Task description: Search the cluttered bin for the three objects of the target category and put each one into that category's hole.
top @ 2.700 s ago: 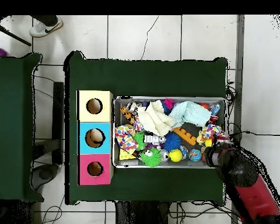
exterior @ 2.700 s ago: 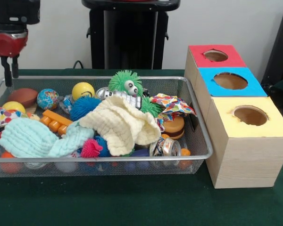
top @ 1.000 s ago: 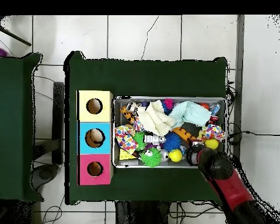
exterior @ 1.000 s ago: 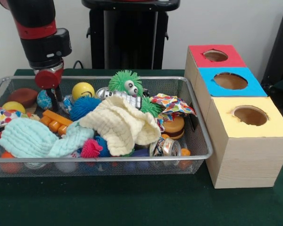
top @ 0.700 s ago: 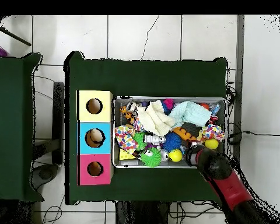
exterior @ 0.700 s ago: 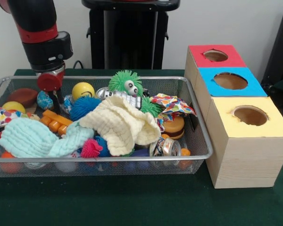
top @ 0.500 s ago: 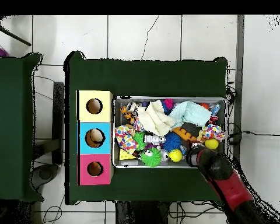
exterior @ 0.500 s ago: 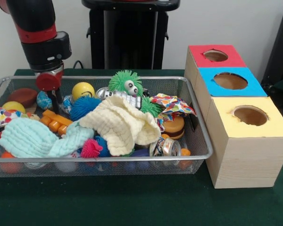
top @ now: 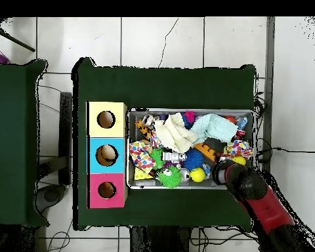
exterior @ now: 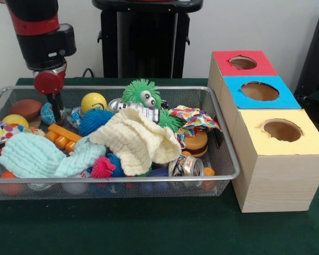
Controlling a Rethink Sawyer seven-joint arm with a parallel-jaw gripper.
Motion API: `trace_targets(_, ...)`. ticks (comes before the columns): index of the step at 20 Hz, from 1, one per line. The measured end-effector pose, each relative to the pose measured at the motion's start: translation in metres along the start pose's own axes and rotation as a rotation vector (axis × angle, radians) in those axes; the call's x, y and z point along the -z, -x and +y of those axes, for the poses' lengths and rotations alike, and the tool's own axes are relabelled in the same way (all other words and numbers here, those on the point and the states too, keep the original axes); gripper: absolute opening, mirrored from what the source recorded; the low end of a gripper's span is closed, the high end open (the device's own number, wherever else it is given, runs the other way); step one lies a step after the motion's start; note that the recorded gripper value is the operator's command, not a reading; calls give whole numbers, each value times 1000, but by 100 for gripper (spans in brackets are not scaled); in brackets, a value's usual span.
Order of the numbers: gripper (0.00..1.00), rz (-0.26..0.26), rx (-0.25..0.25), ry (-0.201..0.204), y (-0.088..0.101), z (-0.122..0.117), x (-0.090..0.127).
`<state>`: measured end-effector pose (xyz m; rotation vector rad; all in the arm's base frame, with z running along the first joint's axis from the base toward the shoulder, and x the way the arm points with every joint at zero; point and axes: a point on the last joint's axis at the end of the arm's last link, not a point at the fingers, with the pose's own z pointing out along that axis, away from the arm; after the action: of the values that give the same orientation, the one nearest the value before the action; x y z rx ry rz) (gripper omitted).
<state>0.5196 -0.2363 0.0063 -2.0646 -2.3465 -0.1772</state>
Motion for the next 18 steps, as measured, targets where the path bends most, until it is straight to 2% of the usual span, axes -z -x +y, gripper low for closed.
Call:
trace_targets(4, 100, 4, 27, -2, -2, 15, 19)
trace_targets(8, 100, -3, 29, 8, 5, 23, 29)
trace_targets(12, 100, -23, 24, 23, 20, 27, 32)
trace_targets(18, 100, -56, 7, 38, 58, 22, 30)
